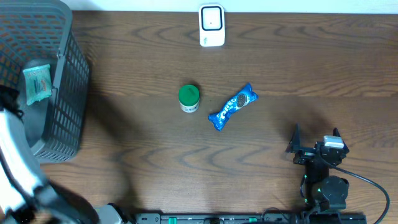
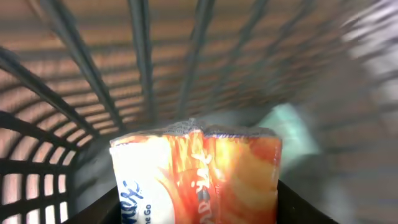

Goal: Scan the item barcode
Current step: 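Reach left gripper into basket and grasp the orange tissue pack, then place orange tissue pack left of jar with left gripper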

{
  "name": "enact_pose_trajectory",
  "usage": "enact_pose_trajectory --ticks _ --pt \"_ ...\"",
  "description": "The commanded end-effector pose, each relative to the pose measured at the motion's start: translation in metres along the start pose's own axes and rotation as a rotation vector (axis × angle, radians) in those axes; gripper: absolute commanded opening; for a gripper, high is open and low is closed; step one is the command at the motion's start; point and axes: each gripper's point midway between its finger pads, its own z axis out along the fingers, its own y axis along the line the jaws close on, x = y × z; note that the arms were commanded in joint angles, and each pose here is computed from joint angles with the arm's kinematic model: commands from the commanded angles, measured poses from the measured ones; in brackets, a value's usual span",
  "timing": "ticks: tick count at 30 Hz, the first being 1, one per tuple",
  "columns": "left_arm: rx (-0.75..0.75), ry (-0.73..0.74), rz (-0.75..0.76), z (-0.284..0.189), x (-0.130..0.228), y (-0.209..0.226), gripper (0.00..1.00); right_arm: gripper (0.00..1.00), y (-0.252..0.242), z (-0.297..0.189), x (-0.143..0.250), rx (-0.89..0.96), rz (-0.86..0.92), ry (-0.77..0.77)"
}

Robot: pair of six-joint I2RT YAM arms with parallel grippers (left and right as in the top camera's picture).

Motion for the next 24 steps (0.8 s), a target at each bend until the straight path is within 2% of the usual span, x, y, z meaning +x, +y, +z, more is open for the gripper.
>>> enact_pose_trajectory --ticks 1,6,8,11,15,16,24 --pt "0.275 -0.067 -0.013 -0.081 -0.025 -0.033 0.57 0.99 0.002 0.000 0.001 -0.011 -0.015 0.002" --pt "0.623 -0.073 0.045 -0.177 -0.013 -0.078 0.57 0.99 0.002 0.000 0.001 -0.011 -0.015 0.002" --pt "0.732 -0.036 0.097 -0.208 0.007 -0.096 0.57 0.99 0.002 0.000 0.001 -0.011 -0.015 0.002" --pt "0.802 0.055 0.190 -0.234 0.050 -0.115 0.57 0.99 0.002 0.000 0.001 -0.011 -0.015 0.002" --pt "0.800 0.195 0.333 -0.242 0.113 -0.133 0.58 0.99 0.002 0.000 0.001 -0.011 -0.015 0.002" --pt "0.767 0.236 0.403 -0.240 0.140 -0.138 0.58 0.99 0.002 0.000 0.001 -0.011 -0.015 0.002" --pt "0.619 0.433 0.698 -0.206 0.259 -0.161 0.58 0.99 0.002 0.000 0.001 -0.011 -0.015 0.002"
